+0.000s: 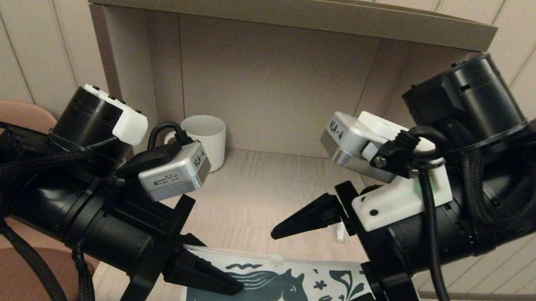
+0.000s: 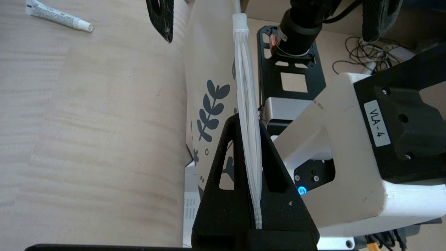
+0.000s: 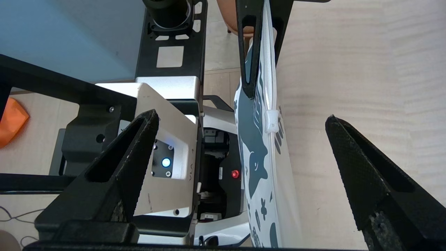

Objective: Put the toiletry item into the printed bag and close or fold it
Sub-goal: Open the storage bag

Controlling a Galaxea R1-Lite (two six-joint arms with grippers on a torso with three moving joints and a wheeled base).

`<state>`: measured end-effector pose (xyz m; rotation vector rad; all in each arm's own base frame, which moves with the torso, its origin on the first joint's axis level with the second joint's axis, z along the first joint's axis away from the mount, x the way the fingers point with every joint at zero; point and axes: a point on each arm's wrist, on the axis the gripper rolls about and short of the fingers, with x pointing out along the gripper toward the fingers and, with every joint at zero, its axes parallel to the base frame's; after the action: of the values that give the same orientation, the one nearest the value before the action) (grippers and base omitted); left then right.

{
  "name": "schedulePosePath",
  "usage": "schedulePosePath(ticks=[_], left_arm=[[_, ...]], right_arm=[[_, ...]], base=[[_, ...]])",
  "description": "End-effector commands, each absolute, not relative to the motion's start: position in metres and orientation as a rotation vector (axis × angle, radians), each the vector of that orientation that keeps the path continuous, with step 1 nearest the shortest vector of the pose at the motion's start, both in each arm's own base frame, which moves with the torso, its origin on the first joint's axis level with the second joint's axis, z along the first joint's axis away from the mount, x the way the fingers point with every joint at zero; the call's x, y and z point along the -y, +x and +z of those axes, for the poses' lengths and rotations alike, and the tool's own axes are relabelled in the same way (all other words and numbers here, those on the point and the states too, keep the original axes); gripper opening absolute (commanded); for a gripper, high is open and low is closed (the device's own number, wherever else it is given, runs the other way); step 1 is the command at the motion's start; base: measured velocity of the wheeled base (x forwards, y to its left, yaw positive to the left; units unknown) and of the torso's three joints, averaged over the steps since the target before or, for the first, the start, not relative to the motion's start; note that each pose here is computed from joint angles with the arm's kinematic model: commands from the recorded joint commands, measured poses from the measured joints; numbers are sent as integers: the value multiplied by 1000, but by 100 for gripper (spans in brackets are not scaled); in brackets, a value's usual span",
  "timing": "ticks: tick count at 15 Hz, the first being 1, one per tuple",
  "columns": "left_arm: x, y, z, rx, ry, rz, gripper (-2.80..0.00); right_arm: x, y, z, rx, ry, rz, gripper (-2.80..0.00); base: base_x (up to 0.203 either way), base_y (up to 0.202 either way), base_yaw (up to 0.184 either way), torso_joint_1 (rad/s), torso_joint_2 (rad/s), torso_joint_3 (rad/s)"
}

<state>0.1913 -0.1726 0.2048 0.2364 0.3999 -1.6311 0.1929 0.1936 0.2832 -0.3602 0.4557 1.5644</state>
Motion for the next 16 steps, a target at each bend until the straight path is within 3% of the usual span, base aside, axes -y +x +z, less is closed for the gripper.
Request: schedulePosePath(ticks=[1,16], left_arm=[[173,191,204,-399,236,-1637,-280],[173,192,204,-402,235,-1637,-280]], right_arm=[[-193,192,283,-458,-360,1570,0],[-194,193,277,-442,-362,1571,0]], base=[[0,0,0,0,0,0],[0,0,0,0,0,0]])
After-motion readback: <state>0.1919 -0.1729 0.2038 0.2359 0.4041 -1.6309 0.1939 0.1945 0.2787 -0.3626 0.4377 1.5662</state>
